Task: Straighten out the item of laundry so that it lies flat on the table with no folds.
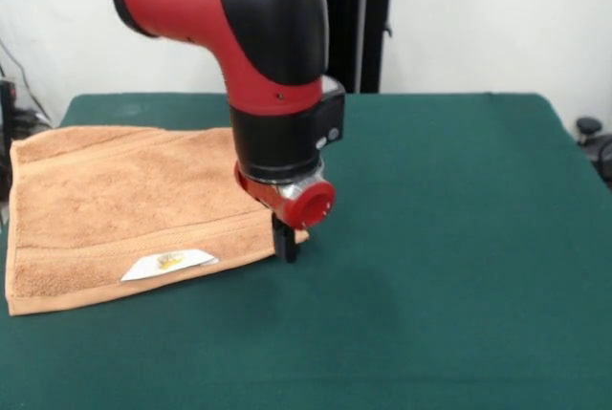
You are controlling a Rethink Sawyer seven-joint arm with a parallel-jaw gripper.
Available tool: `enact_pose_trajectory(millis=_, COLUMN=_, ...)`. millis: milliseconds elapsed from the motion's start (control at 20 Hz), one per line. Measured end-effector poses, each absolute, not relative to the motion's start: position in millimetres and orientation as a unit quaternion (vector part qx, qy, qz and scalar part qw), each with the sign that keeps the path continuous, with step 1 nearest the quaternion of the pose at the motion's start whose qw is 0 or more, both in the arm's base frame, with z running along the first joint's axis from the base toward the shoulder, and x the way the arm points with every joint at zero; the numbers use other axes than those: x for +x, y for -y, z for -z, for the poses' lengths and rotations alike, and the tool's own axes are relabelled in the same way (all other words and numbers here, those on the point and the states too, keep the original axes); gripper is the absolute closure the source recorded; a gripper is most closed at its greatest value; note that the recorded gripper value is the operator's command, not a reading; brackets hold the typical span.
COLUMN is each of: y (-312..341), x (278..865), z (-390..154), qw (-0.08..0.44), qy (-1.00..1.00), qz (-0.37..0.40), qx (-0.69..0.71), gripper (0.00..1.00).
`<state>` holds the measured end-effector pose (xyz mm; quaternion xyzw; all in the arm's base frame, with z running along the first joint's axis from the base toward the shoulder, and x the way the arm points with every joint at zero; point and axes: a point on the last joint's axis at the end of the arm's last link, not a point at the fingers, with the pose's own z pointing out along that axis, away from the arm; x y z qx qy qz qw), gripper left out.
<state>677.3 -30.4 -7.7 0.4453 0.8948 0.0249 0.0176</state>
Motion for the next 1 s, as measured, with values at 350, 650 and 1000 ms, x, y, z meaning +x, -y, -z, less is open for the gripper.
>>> enact_pose_trajectory(millis=350, y=52.8, x=687.6, z=-50.6, qw=0.022, qy=-0.891, qz=-0.021, qx=0.452, gripper=1.00)
enact_pose_trajectory(millis=650, y=63.5, x=695.7, z=-83.2, qw=0.041, qy=-0.889, qz=-0.022, qx=0.456, gripper=1.00)
enact_pose_trajectory(millis=1000, y=65.3, x=694.0, z=-82.6, qw=0.040, qy=-0.889, qz=-0.019, qx=0.456, gripper=1.00)
